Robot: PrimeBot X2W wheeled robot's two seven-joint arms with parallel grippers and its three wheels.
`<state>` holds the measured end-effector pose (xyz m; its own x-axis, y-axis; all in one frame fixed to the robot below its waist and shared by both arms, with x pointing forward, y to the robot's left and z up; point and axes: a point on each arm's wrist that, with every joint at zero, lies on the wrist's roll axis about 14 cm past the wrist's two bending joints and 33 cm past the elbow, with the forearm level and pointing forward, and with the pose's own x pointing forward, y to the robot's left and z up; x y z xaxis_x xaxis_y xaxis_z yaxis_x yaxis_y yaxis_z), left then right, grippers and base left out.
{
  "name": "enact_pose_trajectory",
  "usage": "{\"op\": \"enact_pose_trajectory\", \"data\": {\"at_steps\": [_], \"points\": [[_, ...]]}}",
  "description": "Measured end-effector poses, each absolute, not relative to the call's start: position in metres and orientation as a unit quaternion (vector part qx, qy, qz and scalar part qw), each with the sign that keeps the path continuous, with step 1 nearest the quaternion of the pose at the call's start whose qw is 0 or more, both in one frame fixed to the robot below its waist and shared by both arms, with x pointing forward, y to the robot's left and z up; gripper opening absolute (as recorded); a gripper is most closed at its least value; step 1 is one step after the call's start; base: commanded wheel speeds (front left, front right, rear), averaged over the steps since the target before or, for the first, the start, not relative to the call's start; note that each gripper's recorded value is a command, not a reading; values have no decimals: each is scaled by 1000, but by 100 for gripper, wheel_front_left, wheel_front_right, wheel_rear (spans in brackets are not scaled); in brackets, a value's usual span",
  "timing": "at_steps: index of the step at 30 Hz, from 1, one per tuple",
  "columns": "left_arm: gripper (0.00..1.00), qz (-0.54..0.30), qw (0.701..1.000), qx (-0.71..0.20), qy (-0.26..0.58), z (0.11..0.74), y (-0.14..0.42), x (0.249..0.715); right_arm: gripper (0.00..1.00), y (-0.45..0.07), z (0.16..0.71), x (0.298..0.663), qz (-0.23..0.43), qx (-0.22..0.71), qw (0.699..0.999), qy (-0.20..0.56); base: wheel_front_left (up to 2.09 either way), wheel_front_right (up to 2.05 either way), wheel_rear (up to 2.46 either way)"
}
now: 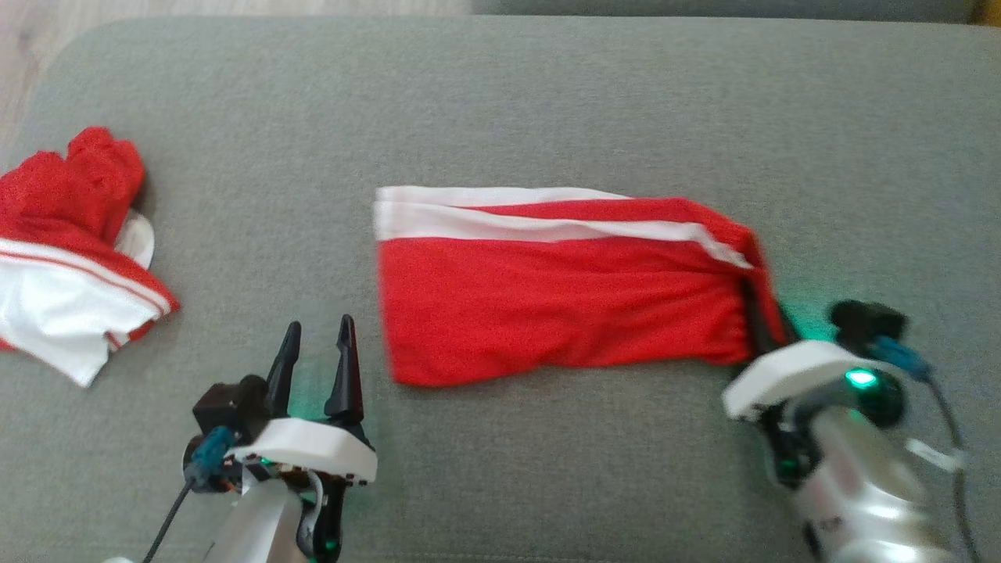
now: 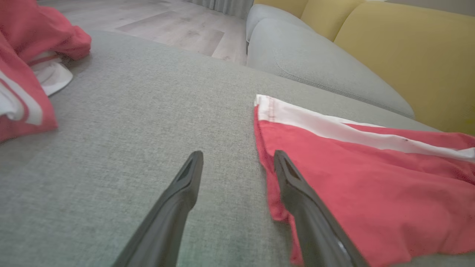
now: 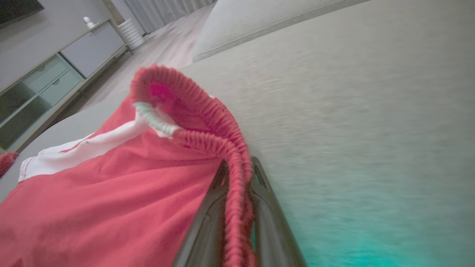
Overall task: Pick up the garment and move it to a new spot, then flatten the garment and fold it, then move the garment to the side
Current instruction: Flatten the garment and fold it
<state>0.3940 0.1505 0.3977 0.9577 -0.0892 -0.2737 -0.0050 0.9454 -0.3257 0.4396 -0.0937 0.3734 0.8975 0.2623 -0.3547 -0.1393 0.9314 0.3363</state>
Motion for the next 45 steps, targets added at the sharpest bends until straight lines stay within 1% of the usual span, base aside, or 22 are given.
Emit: {"op": "enact_pose_trajectory", "data": {"at_steps": [3,5,8,11,15,18,21,28,29,30,31,34,39,41,45], "points": [[100,-37,975,-165,141,400,141,396,0,-141,373,435,53,140,969,195,0,0,0],[100,-47,975,-164,141,402,134,396,0,-164,377,434,31,130,973,187,0,0,0],[100,-64,973,-164,147,400,123,391,0,-166,395,439,28,144,977,157,0,0,0],[100,-70,972,-167,153,398,118,385,0,-138,412,441,46,205,968,137,0,0,0],[100,-61,969,-188,147,402,119,381,0,-81,433,439,120,258,949,139,0,0,0],[100,-61,969,-187,148,403,120,374,0,-41,439,430,180,263,935,155,0,0,0],[100,-54,970,-186,147,403,125,367,0,-11,440,422,222,263,924,166,0,0,0],[100,-17,973,-185,140,405,150,354,0,31,432,417,280,229,913,187,0,0,0],[100,-12,973,-184,140,404,153,352,24,39,433,417,290,230,910,188,0,0,0],[100,-7,973,-184,140,404,156,350,73,46,435,417,299,231,907,186,0,0,0],[100,-2,973,-184,140,404,159,348,100,54,437,415,310,232,902,188,0,0,0],[100,8,973,-185,142,402,165,345,100,71,439,409,333,240,891,194,0,0,0],[100,14,972,-187,143,400,167,348,100,66,442,410,334,228,896,182,0,0,0],[100,10,973,-184,138,403,165,352,100,55,454,421,320,226,907,155,0,0,0],[100,-1,978,-172,114,417,161,367,100,11,490,452,275,181,942,63,0,0,0]]}}
